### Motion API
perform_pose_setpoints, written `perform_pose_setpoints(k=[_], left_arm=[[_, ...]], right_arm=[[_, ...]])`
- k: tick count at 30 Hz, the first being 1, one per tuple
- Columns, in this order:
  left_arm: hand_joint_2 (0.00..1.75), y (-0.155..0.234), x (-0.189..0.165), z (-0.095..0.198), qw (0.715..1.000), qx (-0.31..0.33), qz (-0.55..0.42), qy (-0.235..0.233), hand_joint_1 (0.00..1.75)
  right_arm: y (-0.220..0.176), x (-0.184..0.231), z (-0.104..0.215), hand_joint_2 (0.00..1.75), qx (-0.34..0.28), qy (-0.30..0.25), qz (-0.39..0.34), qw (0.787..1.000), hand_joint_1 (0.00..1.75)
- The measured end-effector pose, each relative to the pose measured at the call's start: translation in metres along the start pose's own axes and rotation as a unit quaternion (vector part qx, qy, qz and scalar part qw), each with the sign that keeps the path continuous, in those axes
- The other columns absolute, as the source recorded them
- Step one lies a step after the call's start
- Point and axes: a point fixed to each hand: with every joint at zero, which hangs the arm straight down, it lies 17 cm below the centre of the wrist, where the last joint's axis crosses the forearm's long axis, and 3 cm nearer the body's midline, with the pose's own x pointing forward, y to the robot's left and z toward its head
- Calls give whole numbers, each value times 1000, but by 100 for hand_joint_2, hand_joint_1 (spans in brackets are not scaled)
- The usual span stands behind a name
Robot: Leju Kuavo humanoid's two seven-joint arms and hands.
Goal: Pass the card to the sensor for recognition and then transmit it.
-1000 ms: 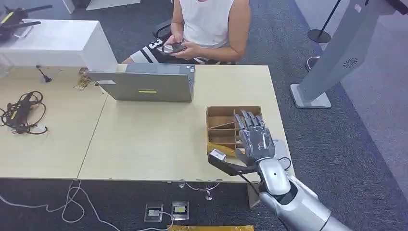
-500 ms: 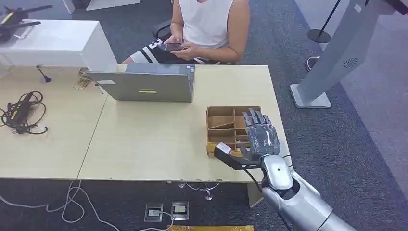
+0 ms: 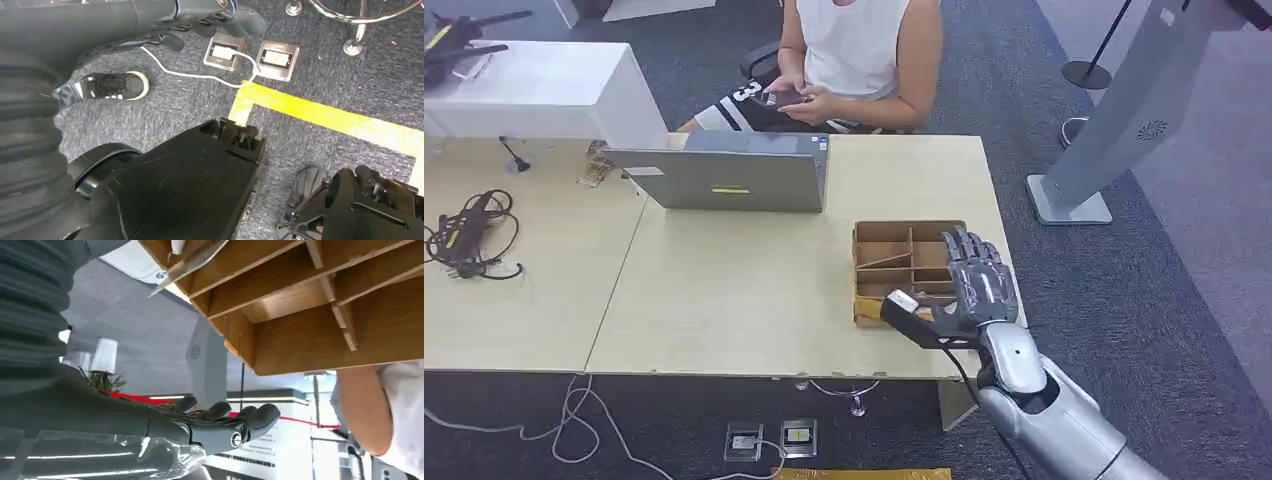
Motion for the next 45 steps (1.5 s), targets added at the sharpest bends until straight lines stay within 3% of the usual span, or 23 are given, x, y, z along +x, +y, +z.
perform_pose_setpoints(k=[11, 22, 45], left_arm=[[175, 0, 0, 0, 1000, 0, 0, -2, 0], [175, 0, 1, 0, 1000, 0, 0, -3, 0], [175, 0, 1, 0, 1000, 0, -1, -4, 0]], right_arm=[[-7, 32, 15, 175, 4, -77, -29, 997, 0], [-15, 45, 22, 175, 1, -101, -37, 994, 0], [19, 21, 23, 175, 40, -70, -27, 996, 0]])
